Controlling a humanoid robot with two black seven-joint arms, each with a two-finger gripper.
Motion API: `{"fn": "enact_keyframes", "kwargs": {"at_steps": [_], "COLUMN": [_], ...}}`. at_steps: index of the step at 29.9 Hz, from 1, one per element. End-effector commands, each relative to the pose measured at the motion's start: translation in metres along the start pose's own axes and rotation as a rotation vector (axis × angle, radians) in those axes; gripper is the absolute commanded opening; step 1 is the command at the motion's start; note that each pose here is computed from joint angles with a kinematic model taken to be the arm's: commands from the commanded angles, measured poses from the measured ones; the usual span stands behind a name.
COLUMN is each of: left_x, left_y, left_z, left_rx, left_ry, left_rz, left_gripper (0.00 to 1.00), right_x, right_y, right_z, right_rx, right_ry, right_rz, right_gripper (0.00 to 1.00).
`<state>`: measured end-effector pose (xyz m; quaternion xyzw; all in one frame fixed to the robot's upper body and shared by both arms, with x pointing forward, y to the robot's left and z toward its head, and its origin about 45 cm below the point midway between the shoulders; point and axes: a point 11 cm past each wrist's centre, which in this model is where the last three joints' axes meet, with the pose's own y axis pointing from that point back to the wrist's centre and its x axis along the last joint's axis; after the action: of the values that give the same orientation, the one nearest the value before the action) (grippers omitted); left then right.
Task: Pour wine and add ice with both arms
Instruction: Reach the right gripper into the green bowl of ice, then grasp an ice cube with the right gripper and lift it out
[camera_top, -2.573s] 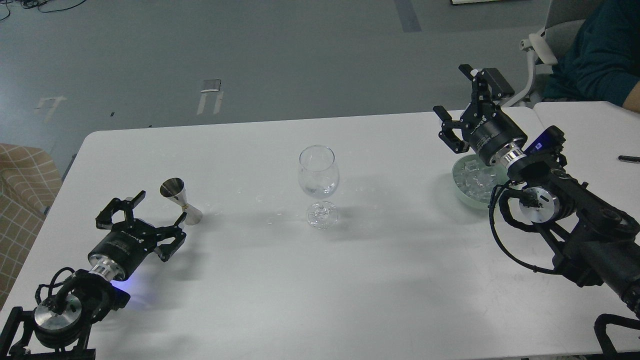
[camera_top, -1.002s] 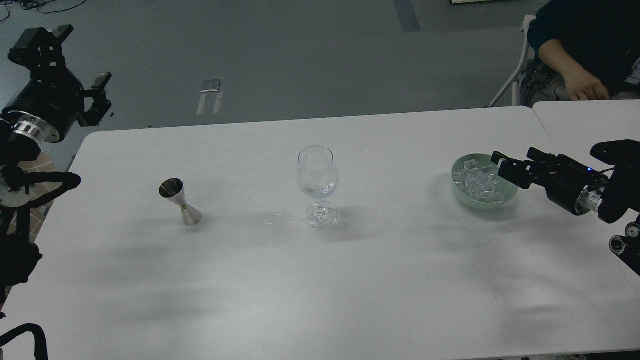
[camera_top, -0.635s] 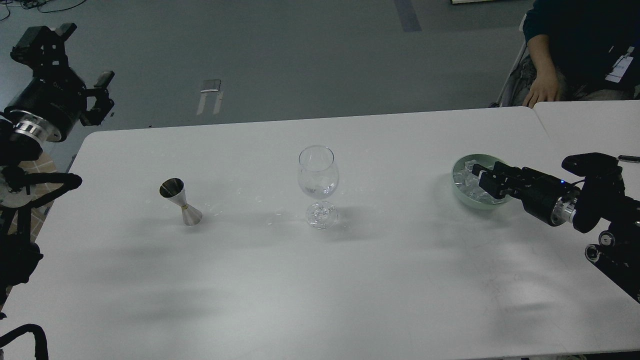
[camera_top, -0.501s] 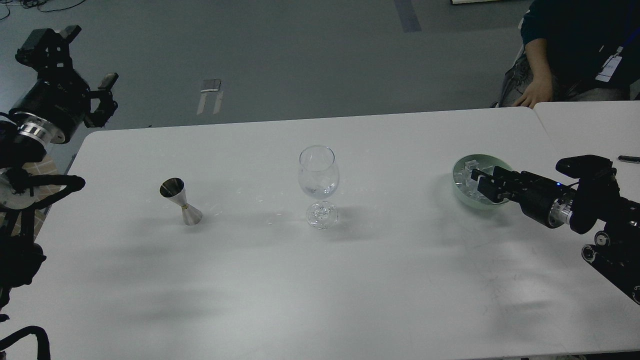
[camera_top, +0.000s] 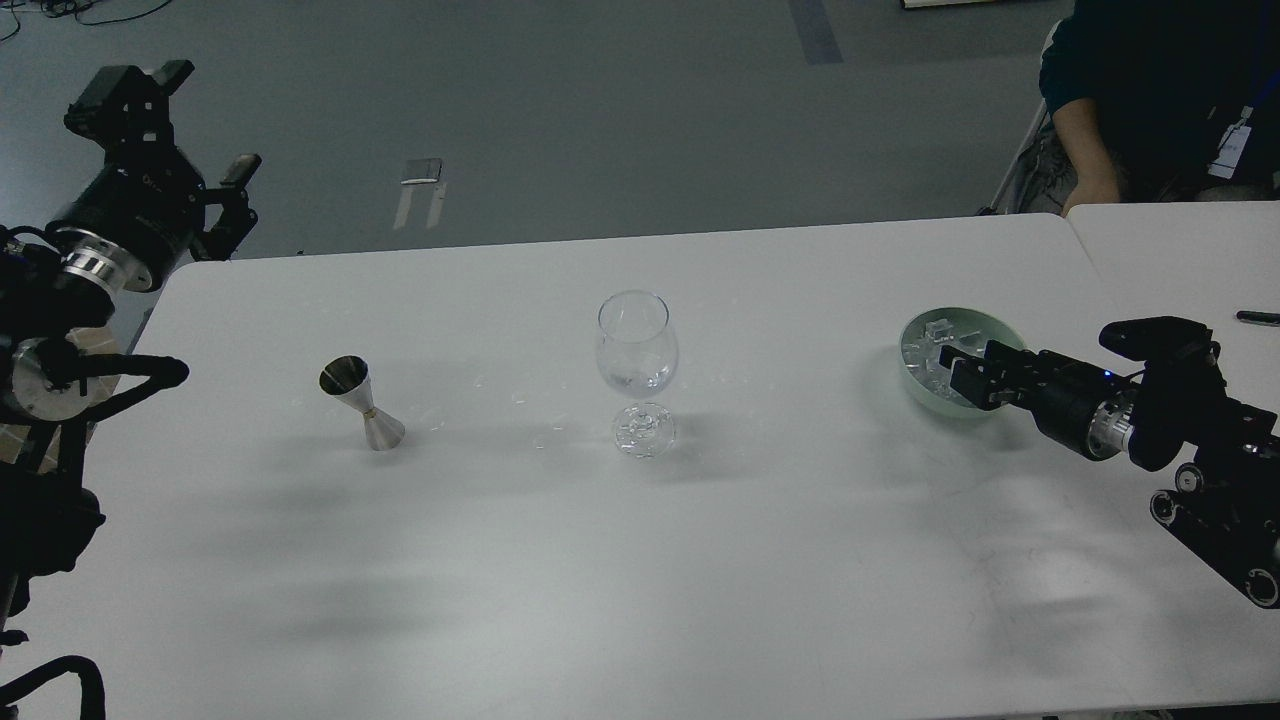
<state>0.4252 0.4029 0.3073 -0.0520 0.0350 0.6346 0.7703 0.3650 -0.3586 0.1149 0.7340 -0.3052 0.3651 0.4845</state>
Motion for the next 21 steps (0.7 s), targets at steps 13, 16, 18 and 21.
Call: {"fn": "enact_keyframes", "kwargs": {"at_steps": [13,16,18,21], "left_x": [-0.0005,-0.0002,-0.0002,-0.0004], "left_y": [-0.0001,-0.0002,-0.0002,-0.0002], "left_z": [-0.0005,0.0005,0.0004,0.0005], "left_rx": [0.000,-0.001,0.000,-0.001], "left_ry": [0.001,0.000,0.000,0.000], "left_rz": [0.000,0.000,0.000,-0.002], "left_gripper": [0.97,0.97,0.97,0.97], "right_x": [0.0019,0.0020,0.0020,0.0013], "right_y": [-0.0042,-0.0043,-0.0043,-0.0042], "right_z": [-0.0056,-0.0061,-0.0059,-0.0055], "right_rx": [0.013,0.015,0.013,0.012], "right_ry": [0.007,0.007,0.007,0.007], "right_rz": [0.000,0.000,0.000,-0.003], "right_gripper": [0.53,0.53,0.53,0.53]}}
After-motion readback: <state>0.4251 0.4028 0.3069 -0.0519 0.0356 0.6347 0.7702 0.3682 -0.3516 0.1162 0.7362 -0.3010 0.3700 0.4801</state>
